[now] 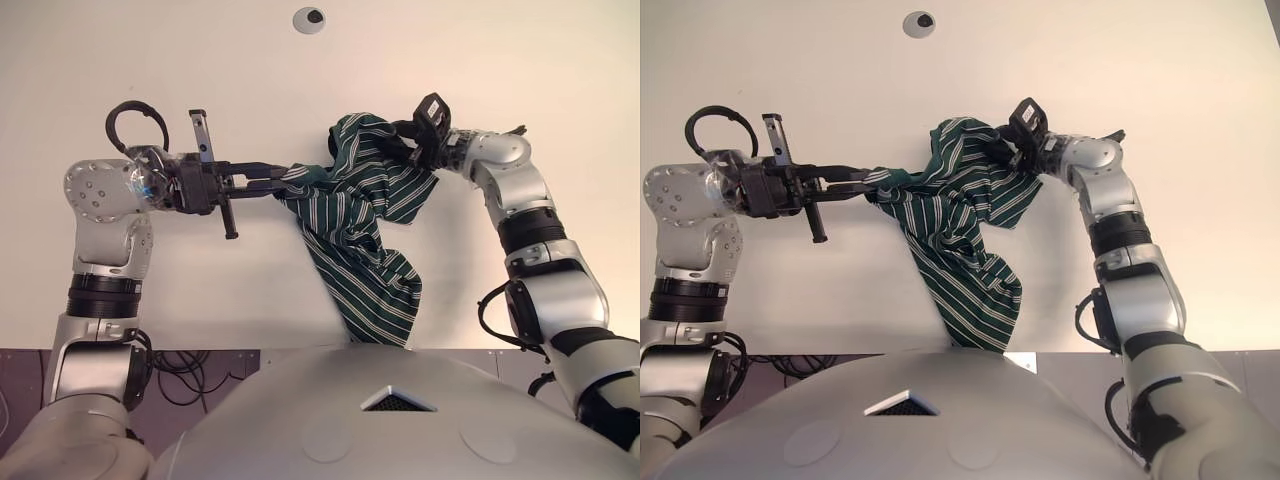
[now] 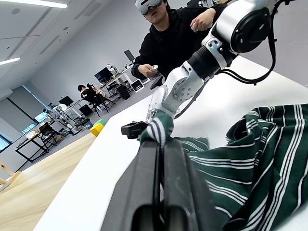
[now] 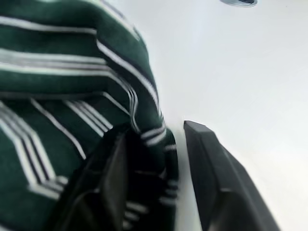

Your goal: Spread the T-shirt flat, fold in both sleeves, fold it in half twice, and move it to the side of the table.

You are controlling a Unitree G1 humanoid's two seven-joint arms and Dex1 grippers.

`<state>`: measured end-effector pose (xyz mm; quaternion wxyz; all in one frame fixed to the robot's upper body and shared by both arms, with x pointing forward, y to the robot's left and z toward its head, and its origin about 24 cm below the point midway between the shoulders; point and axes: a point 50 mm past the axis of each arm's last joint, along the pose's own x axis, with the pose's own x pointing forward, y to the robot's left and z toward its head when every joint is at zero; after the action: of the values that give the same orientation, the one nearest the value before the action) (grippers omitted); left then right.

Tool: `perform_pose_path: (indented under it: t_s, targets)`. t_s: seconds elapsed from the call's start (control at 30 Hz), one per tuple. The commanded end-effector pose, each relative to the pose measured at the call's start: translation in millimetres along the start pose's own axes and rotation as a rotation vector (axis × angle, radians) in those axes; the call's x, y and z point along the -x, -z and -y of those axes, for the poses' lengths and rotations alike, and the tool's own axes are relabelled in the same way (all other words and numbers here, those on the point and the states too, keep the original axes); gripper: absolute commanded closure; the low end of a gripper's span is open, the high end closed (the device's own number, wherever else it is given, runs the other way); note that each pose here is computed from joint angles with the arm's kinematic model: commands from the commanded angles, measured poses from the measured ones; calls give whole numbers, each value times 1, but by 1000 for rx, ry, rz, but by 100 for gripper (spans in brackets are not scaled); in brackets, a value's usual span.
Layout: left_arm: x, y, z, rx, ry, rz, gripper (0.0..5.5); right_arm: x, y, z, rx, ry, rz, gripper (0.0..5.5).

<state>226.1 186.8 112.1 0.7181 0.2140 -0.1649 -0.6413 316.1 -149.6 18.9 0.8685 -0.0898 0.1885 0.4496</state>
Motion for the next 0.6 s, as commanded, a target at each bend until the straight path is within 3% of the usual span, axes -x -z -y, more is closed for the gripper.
perform_pose_path:
  t_s: [0.03,0.2,0.27,0.43,0.6]
  targets:
    - [-1,0,-1,-8,-1,-5,550,0,-8,5,22,13,24,454]
    - [1,1,-7,-31,-46,-9,550,2,-11,9,37,69,54,547]
    - [1,3,-17,-85,-111,-31,550,6,-20,15,135,149,99,549]
    - [4,-1,-76,-356,-363,-177,550,36,-69,48,634,540,201,549]
    - [-9,-17,-144,-487,-459,-320,550,63,-116,76,859,768,264,549]
